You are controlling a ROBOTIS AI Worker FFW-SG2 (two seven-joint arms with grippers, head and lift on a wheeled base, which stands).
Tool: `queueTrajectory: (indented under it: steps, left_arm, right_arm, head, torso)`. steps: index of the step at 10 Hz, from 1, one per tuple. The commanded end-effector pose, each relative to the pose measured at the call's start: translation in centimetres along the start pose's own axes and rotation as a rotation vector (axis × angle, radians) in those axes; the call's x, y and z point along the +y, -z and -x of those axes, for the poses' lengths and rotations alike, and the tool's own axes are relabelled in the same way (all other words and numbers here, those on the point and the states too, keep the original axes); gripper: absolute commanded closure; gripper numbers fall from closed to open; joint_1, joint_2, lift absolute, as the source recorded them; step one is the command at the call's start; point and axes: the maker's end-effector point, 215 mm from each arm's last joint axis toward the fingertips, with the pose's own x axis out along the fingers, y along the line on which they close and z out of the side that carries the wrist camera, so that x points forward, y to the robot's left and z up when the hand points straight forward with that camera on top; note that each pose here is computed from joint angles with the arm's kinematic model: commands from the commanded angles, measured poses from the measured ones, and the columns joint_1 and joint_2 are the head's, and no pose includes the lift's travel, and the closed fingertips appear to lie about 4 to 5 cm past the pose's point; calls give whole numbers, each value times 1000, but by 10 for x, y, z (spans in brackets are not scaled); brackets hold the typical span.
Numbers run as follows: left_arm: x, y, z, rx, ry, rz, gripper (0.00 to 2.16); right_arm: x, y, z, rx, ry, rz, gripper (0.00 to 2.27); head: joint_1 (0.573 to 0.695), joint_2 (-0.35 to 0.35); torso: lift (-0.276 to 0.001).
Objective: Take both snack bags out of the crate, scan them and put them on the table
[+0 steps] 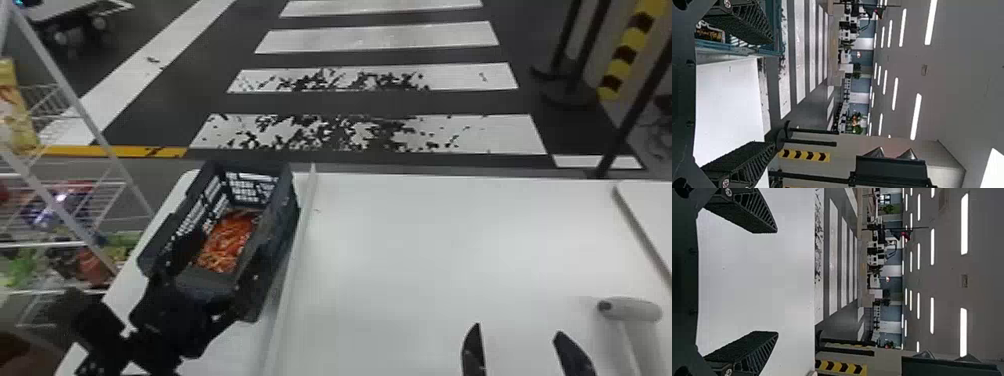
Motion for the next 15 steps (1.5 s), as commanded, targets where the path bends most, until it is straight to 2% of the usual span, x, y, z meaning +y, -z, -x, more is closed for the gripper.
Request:
queueTrajectory:
  steps: [1, 2, 4, 5, 6, 7, 9, 10, 11, 12, 13, 14, 15]
  left_arm:
    - [28, -15, -2, -1, -39, -19, 76]
    - [49, -27, -4, -15, -61, -33, 76]
    - [92, -40, -21, 24, -92, -50, 76]
    - [106, -44, -34, 60, -81, -61, 73]
    - [118, -37, -50, 116, -80, -44, 66]
    - [131, -44, -62, 122, -84, -48, 66]
    - [153, -20, -80, 233, -98, 12, 87]
    - [164, -14, -91, 260, -108, 29, 97]
    - [166, 8, -99, 346, -100, 72, 93]
    - [167, 23, -109, 404, -94, 97, 90]
    - [168, 28, -122, 428, -87, 88, 90]
    - [164, 44, -130, 487, -70, 111, 90]
    - [166, 57, -138, 537, -72, 110, 90]
  right_arm:
    - [2, 3, 2, 6, -3, -2, 63]
    - [3, 5, 5, 12, -5, -3, 63]
    - [9, 11, 8, 24, -14, -5, 60]
    - [10, 16, 9, 33, -16, -5, 60]
    - [10, 17, 10, 36, -17, -2, 60]
    - [11, 18, 11, 37, -18, -4, 60]
    - [11, 24, 12, 49, -18, -1, 60]
    - [10, 24, 11, 50, -16, 1, 60]
    - [9, 26, 9, 57, -15, 6, 60]
    - [8, 27, 8, 59, -14, 8, 63]
    - [5, 30, 7, 68, -9, 13, 63]
    - [1, 32, 6, 73, -2, 18, 63]
    - [-2, 32, 6, 74, 1, 19, 66]
  head:
    - [695, 187]
    - [695, 214]
    - [695, 259]
    - [695, 287]
    - [695, 307]
    - [695, 313]
    - [695, 329]
    - [695, 335]
    - [695, 340]
    - [695, 339]
    - [695, 334]
    - [695, 325]
    - [695, 310]
  torso:
    - [-92]
    - [-92]
    - [-92]
    - [-92]
    - [-92]
    - [-92]
    - [-92]
    - [-92]
    - [-92]
    - [-92]
    - [-92]
    - [-92]
    - [-92]
